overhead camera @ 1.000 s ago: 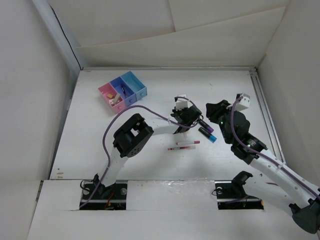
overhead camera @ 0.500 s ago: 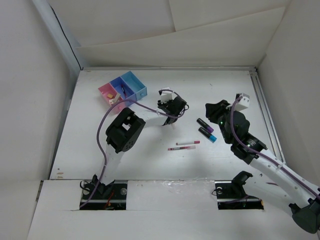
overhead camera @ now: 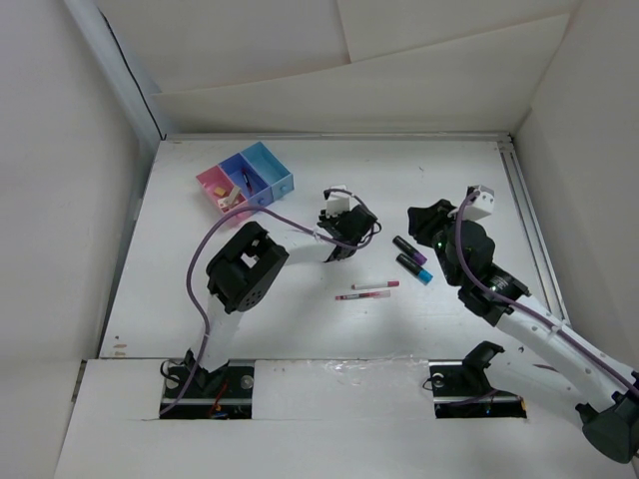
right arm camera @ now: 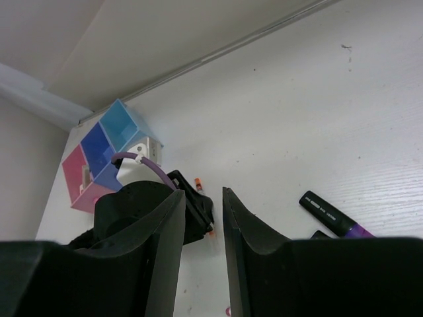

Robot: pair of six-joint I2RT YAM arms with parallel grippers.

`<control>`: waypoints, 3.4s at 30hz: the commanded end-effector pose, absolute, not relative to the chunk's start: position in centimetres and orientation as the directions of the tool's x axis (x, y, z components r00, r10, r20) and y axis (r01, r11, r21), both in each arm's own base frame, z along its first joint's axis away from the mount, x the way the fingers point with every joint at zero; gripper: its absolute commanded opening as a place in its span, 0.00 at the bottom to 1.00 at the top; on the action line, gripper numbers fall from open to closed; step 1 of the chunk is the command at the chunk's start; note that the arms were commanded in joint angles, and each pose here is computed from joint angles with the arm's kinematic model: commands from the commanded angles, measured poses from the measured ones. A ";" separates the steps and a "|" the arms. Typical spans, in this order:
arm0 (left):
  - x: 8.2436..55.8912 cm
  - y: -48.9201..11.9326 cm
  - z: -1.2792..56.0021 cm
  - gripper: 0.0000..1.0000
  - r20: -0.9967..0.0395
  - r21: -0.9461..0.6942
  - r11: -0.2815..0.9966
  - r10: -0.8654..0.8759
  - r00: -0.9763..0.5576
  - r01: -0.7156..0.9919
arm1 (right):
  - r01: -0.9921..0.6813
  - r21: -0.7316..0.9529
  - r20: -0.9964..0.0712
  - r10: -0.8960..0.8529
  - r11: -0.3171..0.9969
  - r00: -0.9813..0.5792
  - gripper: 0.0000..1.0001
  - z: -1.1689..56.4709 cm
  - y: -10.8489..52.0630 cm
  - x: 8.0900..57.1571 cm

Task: Sort the stationery into containers
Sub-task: Place the pen in the storage box, then pick up the pen from the center of the board.

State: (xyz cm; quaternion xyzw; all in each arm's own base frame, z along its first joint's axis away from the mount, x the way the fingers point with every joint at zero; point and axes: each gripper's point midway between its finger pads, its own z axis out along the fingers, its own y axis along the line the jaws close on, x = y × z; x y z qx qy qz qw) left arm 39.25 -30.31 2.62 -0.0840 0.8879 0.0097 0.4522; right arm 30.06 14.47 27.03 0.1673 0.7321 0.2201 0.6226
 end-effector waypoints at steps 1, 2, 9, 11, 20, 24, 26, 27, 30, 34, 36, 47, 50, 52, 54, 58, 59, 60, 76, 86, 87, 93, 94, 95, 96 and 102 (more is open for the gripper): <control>37.8 -29.7 2.2 0.19 -0.773 -0.042 0.989 -0.123 -0.622 -0.144 | -0.055 0.559 -0.825 0.548 0.827 -0.136 0.35 28.7 14.6 30.3; 37.8 -29.8 2.6 0.07 -0.776 -0.050 0.988 -0.129 -0.617 -0.143 | -0.055 0.559 -0.825 0.548 0.827 -0.136 0.35 28.7 14.6 30.3; 39.1 -28.7 5.9 0.00 -0.789 -0.130 0.976 -0.209 -0.578 -0.176 | -0.059 0.563 -0.823 0.553 0.824 -0.130 0.35 29.0 14.5 30.1; 39.9 -28.0 7.1 0.00 -0.783 -0.200 0.965 -0.262 -0.565 -0.169 | -0.067 0.564 -0.823 0.552 0.823 -0.135 0.35 29.0 14.7 30.1; 46.2 -19.2 17.5 0.00 -0.801 -0.392 0.888 -0.457 -0.386 -0.238 | -0.090 0.566 -0.821 0.550 0.820 -0.153 0.35 28.9 15.3 30.1; 49.0 -14.3 19.5 0.00 -0.802 -0.406 0.862 -0.495 -0.334 -0.304 | -0.105 0.567 -0.820 0.548 0.817 -0.164 0.35 28.9 15.6 30.0; 50.5 -11.9 19.1 0.00 -0.792 -0.411 0.846 -0.516 -0.325 -0.341 | -0.108 0.564 -0.822 0.542 0.819 -0.176 0.35 28.6 15.9 30.1; 51.0 -11.0 19.0 0.00 -0.796 -0.401 0.845 -0.512 -0.322 -0.353 | -0.108 0.564 -0.822 0.542 0.819 -0.176 0.35 28.6 15.9 30.1; 52.3 -8.8 18.4 0.00 -0.797 -0.382 0.835 -0.515 -0.316 -0.397 | -0.118 0.564 -0.821 0.541 0.817 -0.183 0.36 28.6 16.1 30.0; 53.0 -7.0 17.6 0.00 -0.822 -0.297 0.839 -0.467 -0.325 -0.456 | -0.128 0.558 -0.826 0.532 0.820 -0.188 0.36 28.6 16.3 29.9; 53.6 -6.2 17.8 0.00 -0.831 -0.281 0.835 -0.459 -0.316 -0.474 | -0.128 0.558 -0.826 0.532 0.820 -0.188 0.36 28.6 16.3 29.9; 55.1 -3.7 15.5 0.02 -0.827 -0.223 0.815 -0.449 -0.339 -0.534 | -0.132 0.561 -0.824 0.536 0.817 -0.182 0.37 28.9 16.2 29.8; 55.0 -3.2 15.6 0.06 -0.837 -0.204 0.812 -0.434 -0.334 -0.546 | -0.136 0.558 -0.825 0.531 0.818 -0.194 0.37 28.6 16.4 29.9; 55.0 -3.2 15.6 0.13 -0.838 -0.196 0.816 -0.427 -0.339 -0.543 | -0.141 0.562 -0.824 0.535 0.815 -0.188 0.37 28.9 16.3 29.7; 55.2 -3.3 15.7 0.17 -0.838 -0.194 0.816 -0.426 -0.341 -0.544 | -0.145 0.565 -0.822 0.540 0.812 -0.182 0.37 29.1 16.4 29.8; 55.0 -3.4 16.1 0.23 -0.834 -0.200 0.820 -0.429 -0.345 -0.536 | -0.145 0.565 -0.822 0.540 0.812 -0.182 0.37 29.1 16.4 29.8; 55.0 -3.4 16.1 0.25 -0.834 -0.200 0.820 -0.429 -0.345 -0.536 | -0.145 0.565 -0.822 0.540 0.812 -0.182 0.37 29.1 16.4 29.8; 55.0 -3.6 16.1 0.25 -0.830 -0.213 0.818 -0.440 -0.344 -0.534 | -0.145 0.565 -0.822 0.540 0.812 -0.182 0.37 29.1 16.4 29.8; 39.1 -26.1 18.8 0.15 -0.864 -0.360 0.920 -0.266 -0.427 0.156 | -0.117 0.570 -0.820 0.554 0.813 -0.144 0.24 29.7 15.4 29.8; 24.7 -35.8 13.9 0.15 -0.872 -0.214 0.781 0.118 -0.475 0.587 | -0.092 0.569 -0.821 0.558 0.817 -0.126 0.25 29.7 14.8 30.0; 24.1 -35.9 12.7 0.15 -0.857 -0.198 0.780 0.156 -0.492 0.594 | -0.092 0.569 -0.821 0.558 0.817 -0.126 0.27 29.7 14.8 30.0; 21.4 -37.1 10.2 0.15 -0.830 -0.144 0.758 0.258 -0.494 0.637 | -0.089 0.557 -0.828 0.545 0.826 -0.132 0.30 29.3 14.8 30.2; 21.3 -36.9 10.0 0.15 -0.826 -0.140 0.759 0.265 -0.498 0.636 | -0.089 0.557 -0.828 0.545 0.826 -0.132 0.32 29.3 14.8 30.2; 20.9 -36.9 9.6 0.18 -0.817 -0.148 0.747 0.277 -0.505 0.648 | -0.084 0.553 -0.830 0.539 0.829 -0.139 0.32 29.0 15.0 30.4; 20.8 -37.2 9.8 0.19 -0.819 -0.157 0.740 0.272 -0.504 0.654 | -0.084 0.553 -0.830 0.539 0.829 -0.139 0.33 29.0 15.0 30.4; 20.2 -37.1 8.1 0.29 -0.800 -0.132 0.708 0.337 -0.496 0.693 | -0.084 0.553 -0.830 0.539 0.829 -0.139 0.35 29.0 15.0 30.4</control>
